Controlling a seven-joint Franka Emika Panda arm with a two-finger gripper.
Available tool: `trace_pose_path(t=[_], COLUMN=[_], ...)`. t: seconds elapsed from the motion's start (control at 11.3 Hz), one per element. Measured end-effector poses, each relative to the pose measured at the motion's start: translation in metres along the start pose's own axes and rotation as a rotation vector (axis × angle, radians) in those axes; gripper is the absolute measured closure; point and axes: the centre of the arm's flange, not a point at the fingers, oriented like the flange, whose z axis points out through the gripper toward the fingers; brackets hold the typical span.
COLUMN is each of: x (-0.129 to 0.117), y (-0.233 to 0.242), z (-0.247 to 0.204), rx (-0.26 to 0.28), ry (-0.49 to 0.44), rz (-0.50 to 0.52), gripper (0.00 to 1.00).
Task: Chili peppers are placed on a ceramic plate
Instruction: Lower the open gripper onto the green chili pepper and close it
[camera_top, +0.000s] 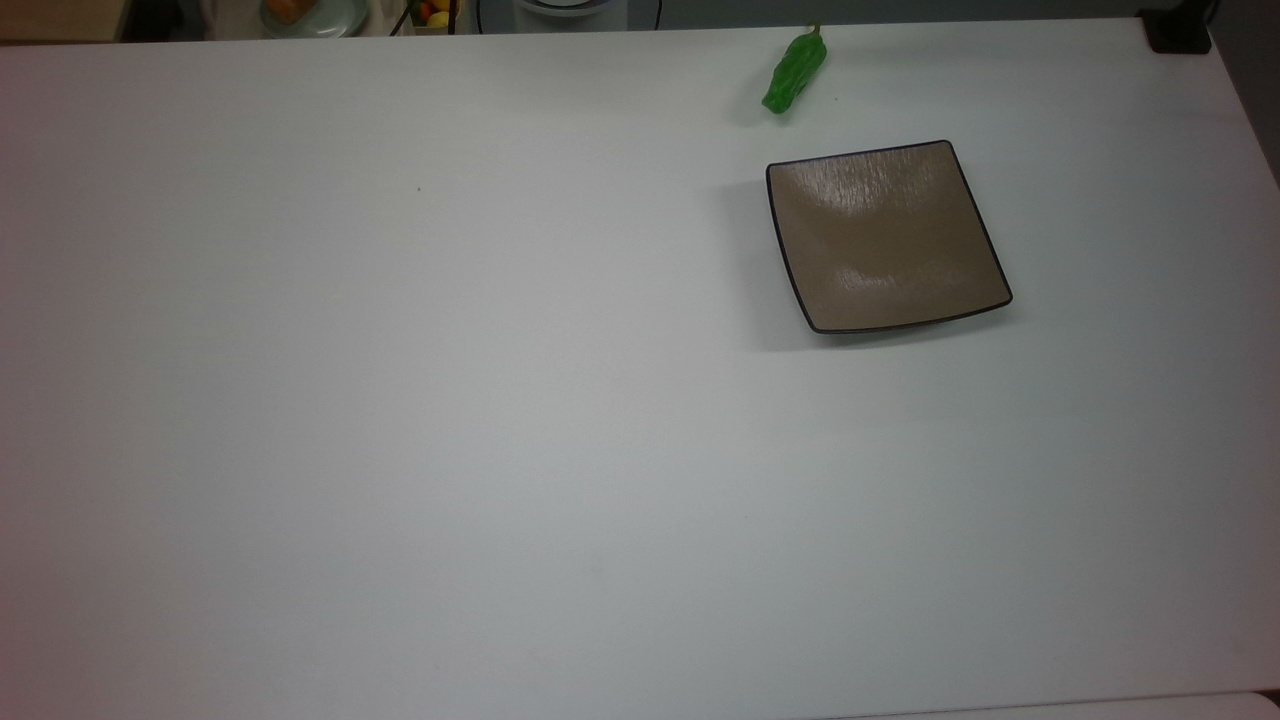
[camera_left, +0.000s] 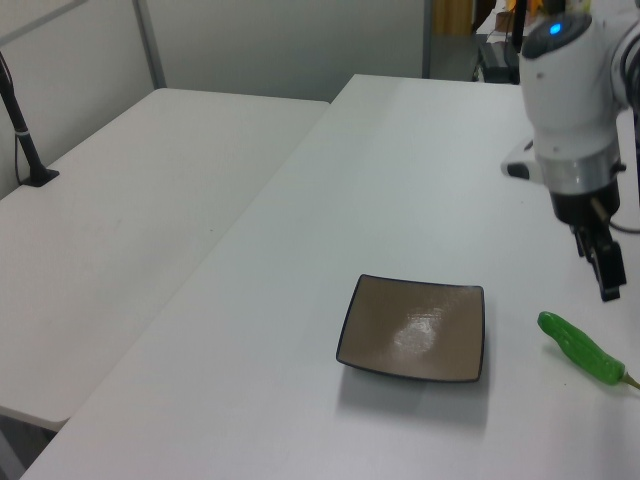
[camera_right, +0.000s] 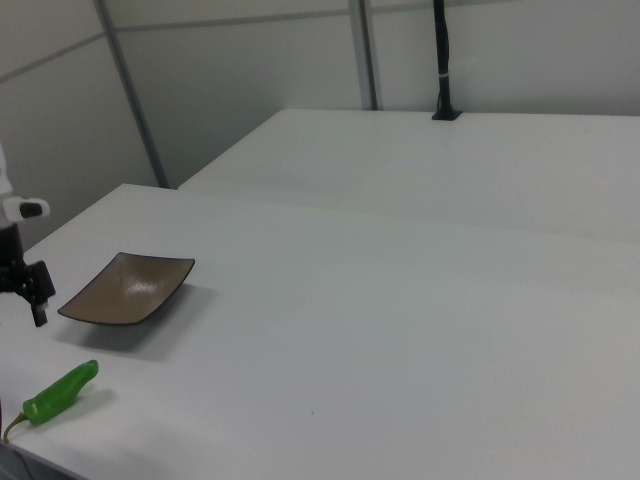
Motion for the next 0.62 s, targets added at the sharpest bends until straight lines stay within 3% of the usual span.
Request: trace_pose_path(t=[0.36, 0.62], x=[0.010, 0.014], y=[0.007, 0.013], z=[0.071, 0.100], rx=[0.014, 0.032], ry=[0.051, 0.111], rz=[0.032, 0.065], gripper=[0.00, 0.00])
